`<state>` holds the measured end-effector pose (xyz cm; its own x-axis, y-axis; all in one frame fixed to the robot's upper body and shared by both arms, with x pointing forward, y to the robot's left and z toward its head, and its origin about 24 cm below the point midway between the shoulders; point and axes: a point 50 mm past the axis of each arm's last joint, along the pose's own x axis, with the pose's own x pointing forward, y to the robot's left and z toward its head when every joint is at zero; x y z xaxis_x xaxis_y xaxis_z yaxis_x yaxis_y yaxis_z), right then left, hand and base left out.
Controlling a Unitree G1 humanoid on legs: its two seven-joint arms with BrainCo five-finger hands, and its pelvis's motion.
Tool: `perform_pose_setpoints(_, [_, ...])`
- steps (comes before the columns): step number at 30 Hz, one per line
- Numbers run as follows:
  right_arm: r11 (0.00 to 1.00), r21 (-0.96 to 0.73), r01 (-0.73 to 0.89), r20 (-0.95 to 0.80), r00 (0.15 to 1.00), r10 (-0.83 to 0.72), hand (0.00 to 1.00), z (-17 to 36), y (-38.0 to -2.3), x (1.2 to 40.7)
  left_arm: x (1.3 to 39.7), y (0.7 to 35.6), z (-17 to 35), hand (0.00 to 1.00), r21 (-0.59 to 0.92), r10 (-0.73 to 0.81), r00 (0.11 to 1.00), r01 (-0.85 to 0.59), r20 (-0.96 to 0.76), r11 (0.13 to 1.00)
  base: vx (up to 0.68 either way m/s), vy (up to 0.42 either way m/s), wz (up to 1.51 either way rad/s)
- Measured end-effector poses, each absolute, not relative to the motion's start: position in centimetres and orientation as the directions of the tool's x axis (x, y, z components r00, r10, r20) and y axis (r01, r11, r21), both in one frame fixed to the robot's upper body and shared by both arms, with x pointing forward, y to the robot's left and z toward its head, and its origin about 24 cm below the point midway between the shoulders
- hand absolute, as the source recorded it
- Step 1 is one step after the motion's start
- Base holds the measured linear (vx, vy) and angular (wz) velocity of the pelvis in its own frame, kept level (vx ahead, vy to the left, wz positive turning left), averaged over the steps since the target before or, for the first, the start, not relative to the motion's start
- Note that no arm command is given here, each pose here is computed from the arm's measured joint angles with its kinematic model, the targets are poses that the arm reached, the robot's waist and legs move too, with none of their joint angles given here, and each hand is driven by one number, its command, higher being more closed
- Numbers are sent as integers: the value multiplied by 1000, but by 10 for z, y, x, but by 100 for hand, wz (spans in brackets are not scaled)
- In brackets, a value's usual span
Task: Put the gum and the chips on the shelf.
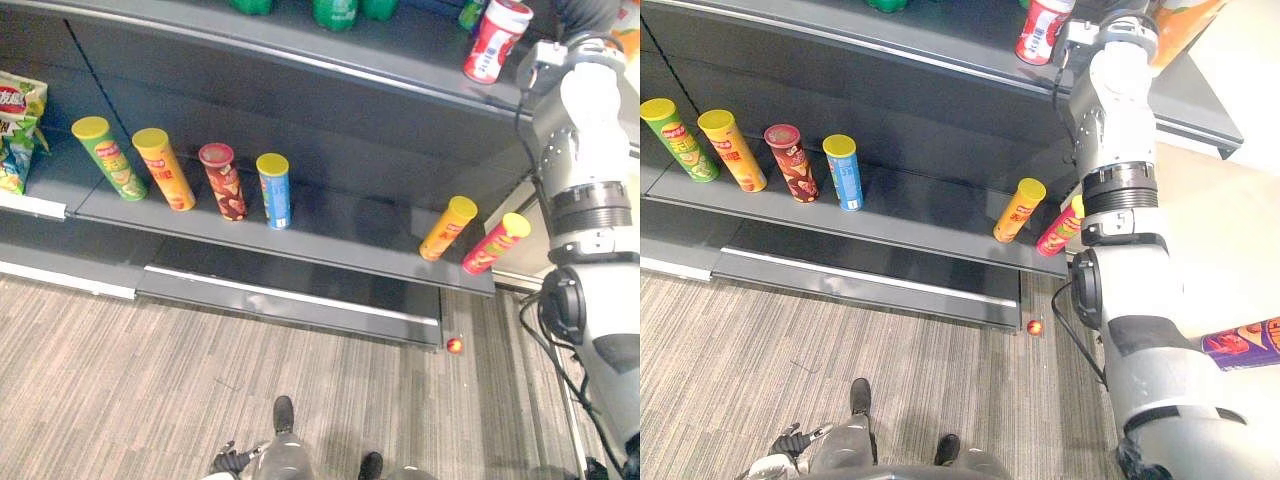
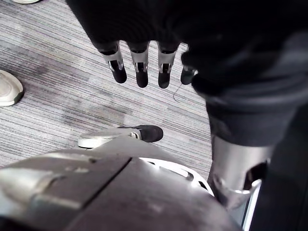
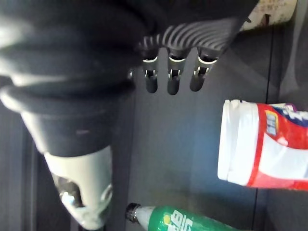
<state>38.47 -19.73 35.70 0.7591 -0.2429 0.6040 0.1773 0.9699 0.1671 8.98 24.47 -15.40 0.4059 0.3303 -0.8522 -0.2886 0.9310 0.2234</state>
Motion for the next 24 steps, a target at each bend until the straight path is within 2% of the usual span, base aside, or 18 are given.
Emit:
perform_pose_setpoints(4, [965, 164, 207, 628, 732, -264, 0, 353, -202, 378, 90, 245, -154, 0, 240, 338, 407, -275, -848, 931, 0, 0, 0])
perform_pose_setpoints(7, [963, 156, 218, 688, 676, -265, 0, 358, -202, 365, 90, 245, -154, 0, 248, 342, 408, -267, -847, 931, 0, 0, 0])
perform_pose_setpoints(12, [962, 64, 266, 848, 494, -193, 0, 351, -195, 319, 84, 246, -155, 0, 273, 349, 396, -236, -849, 933, 28, 7, 0])
perform_pose_setpoints(14, [966, 41, 257, 872, 463, -160, 0, 334, -190, 305, 80, 245, -156, 0, 276, 348, 388, -229, -854, 933, 38, 6, -1])
perform_pose_setpoints(16, [970, 24, 240, 872, 469, -138, 0, 312, -185, 296, 78, 244, -156, 0, 275, 345, 383, -227, -857, 934, 2, 2, -2])
perform_pose_setpoints(18, [975, -11, 223, 848, 519, -109, 0, 288, -180, 292, 75, 242, -157, 0, 274, 341, 378, -220, -860, 936, 0, 0, 0])
perform_pose_setpoints(19, [979, -82, 186, 818, 574, -40, 0, 265, -173, 286, 73, 240, -158, 0, 277, 337, 376, -204, -863, 939, 0, 0, 0])
perform_pose_setpoints(24, [978, -207, 13, 725, 674, 145, 0, 213, -144, 265, 67, 239, -159, 0, 278, 333, 365, -197, -869, 940, 0, 0, 0])
